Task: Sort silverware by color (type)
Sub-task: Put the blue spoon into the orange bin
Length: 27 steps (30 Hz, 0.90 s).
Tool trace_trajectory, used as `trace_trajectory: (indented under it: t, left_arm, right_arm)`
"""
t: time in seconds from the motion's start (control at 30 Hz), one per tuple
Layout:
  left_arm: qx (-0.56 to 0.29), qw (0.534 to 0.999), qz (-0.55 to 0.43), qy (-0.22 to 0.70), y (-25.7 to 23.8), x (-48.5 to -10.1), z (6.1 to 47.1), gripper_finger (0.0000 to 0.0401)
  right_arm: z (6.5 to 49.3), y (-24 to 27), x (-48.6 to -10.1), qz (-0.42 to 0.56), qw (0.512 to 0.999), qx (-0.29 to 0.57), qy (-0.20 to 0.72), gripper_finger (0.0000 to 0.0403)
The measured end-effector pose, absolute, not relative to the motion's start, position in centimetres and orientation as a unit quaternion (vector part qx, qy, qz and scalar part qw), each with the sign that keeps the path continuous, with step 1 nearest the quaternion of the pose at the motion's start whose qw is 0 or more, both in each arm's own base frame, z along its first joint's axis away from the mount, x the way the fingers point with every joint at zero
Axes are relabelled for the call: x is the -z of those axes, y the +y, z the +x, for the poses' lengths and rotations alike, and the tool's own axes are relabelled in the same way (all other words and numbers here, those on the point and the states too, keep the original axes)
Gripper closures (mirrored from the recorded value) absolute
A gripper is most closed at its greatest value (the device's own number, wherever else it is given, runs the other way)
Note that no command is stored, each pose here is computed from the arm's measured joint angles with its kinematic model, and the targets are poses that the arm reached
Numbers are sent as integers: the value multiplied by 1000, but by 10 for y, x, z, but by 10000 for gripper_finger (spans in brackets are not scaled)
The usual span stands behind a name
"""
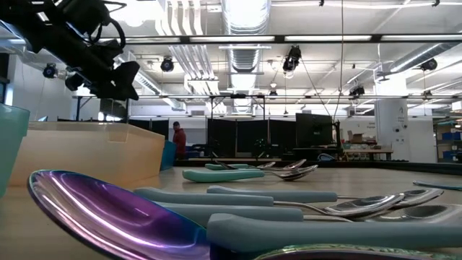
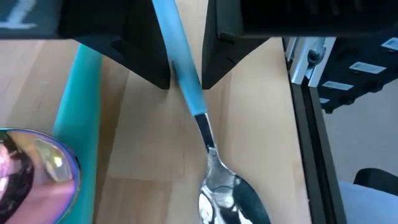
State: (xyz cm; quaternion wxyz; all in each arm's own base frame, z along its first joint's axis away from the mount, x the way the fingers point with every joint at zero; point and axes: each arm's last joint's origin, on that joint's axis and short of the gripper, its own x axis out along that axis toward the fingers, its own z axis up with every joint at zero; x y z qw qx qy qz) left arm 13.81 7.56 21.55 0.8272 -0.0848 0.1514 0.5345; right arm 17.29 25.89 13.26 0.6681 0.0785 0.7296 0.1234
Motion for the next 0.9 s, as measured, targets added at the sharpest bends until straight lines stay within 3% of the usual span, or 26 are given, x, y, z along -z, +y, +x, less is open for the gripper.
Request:
trace_trajectory:
  t: [0.2,0.4,0.53,0.7,0.8,0.9]
  left_arm:
    - [-527,833,-89,143,75,-218,137,209]
    - [-455,875,-116,122,72,-224,140,210]
    - [-352,919,-143,108,67,-229,145,221]
    - [-165,963,-172,122,56,-229,154,237]
    - [-128,968,-171,130,50,-228,159,242]
    - [-113,971,-157,139,45,-226,162,243]
  right_arm:
    - [172,258,-134,75,668,-129,729,378]
    - [172,257,-148,81,679,-151,714,382]
    - [175,261,-183,92,706,-210,670,383]
    - [184,253,-219,37,807,-198,556,384]
    - [194,240,-242,-20,880,-140,454,383]
    - [206,222,-254,-62,917,-61,390,382]
